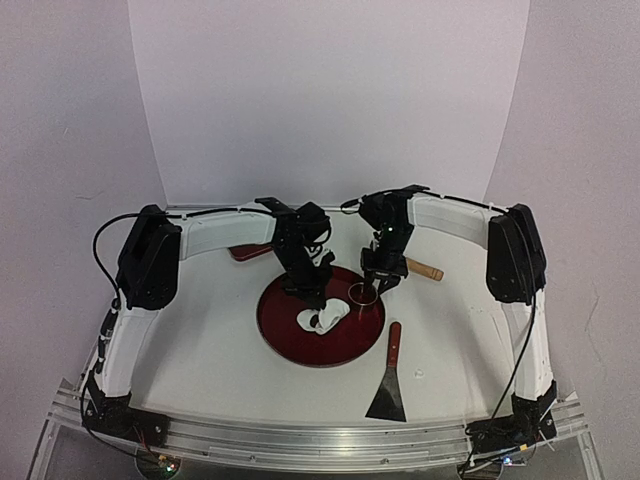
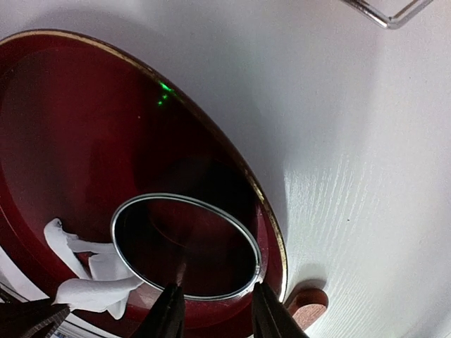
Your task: Roll out the dumpling wrappers from the dough
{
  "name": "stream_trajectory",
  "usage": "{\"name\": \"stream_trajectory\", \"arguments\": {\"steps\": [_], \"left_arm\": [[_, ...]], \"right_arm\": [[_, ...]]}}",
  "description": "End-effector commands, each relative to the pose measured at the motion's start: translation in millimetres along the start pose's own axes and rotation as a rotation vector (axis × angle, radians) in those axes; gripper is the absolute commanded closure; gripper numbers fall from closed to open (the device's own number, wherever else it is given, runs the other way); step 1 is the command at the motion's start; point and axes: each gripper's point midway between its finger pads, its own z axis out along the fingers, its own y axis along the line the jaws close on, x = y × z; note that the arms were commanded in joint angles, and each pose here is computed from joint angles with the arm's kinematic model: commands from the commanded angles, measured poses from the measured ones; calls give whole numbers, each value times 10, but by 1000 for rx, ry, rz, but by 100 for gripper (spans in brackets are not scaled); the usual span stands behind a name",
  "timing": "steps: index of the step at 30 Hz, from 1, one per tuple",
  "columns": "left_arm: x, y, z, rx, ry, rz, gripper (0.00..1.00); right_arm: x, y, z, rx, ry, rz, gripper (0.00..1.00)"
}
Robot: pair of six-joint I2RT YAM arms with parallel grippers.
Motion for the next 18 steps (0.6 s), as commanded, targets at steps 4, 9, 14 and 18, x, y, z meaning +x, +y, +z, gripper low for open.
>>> {"name": "stream_trajectory", "arguments": {"steps": [4, 9, 14, 18], "left_arm": [[-242, -131, -263, 147, -80, -7, 100], [-204, -283, -172, 261, -28, 25, 100], [-149, -411, -133, 357, 12, 47, 100], [-65, -371, -22, 361, 57, 33, 100]], "right_arm": [[63, 219, -682, -128, -111, 9, 66], [308, 441, -741, -270, -112, 33, 85], [491, 491, -615, -366, -94, 117, 100], [587, 489, -501, -396, -88, 175, 100]]}}
